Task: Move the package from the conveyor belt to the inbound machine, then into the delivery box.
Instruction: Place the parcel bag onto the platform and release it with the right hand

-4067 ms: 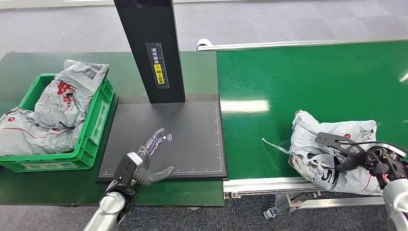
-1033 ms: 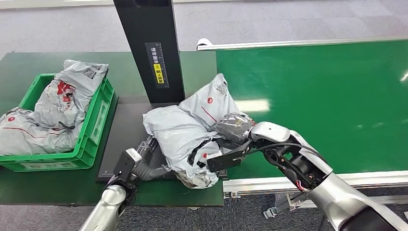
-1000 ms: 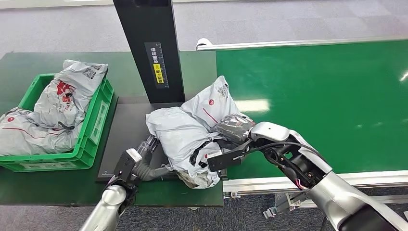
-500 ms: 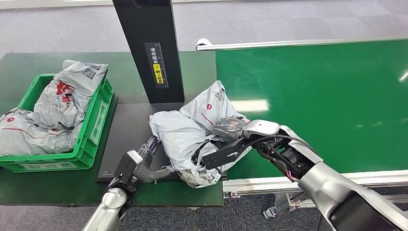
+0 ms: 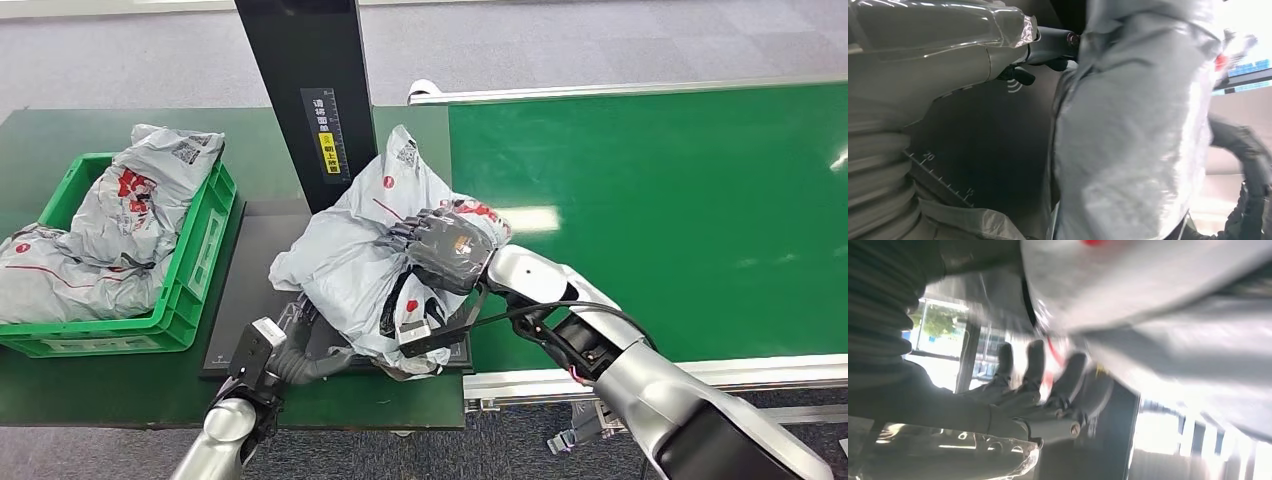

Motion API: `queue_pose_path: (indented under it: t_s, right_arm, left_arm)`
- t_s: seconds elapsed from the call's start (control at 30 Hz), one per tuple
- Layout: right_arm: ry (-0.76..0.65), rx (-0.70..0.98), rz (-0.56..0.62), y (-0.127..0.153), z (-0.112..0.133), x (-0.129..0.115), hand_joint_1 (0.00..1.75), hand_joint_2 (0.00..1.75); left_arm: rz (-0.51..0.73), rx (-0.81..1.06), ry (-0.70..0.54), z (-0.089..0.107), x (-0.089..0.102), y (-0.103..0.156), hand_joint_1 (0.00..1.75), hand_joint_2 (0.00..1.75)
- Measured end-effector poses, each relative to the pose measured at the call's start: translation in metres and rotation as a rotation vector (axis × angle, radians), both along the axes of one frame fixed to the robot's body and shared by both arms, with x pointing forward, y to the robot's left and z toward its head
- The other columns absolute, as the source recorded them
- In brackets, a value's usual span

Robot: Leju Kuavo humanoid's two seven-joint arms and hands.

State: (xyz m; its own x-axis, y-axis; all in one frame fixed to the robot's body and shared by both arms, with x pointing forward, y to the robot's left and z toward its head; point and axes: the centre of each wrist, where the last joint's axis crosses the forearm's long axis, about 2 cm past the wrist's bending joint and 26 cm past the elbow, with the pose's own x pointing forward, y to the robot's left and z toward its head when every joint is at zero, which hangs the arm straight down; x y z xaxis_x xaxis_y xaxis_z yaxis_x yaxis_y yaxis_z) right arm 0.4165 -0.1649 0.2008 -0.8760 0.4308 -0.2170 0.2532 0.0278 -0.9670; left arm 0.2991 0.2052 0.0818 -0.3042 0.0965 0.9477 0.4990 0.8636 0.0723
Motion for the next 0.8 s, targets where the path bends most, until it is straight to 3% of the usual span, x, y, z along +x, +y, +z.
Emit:
queue_pose_path:
  t_s: [0.43, 0.6, 0.8]
  right_arm:
    - [0.026, 0.165, -0.026, 0.009, -0.013, -0.008, 0.0, 1.75]
    - [0.195, 0.286, -0.049, 0.001, -0.031, -0.013, 0.0, 1.75]
    - [0.19, 0.553, -0.047, -0.006, -0.038, -0.02, 0.0, 1.75]
  left_arm:
    - [0.002, -0.013, -0.005, 0.002, 0.004, 0.0, 0.0, 1.75]
    - [0.01, -0.03, -0.017, 0.002, 0.006, 0.0, 0.0, 1.75]
    - [0.034, -0.053, -0.033, 0.009, 0.014, 0.0, 0.0, 1.75]
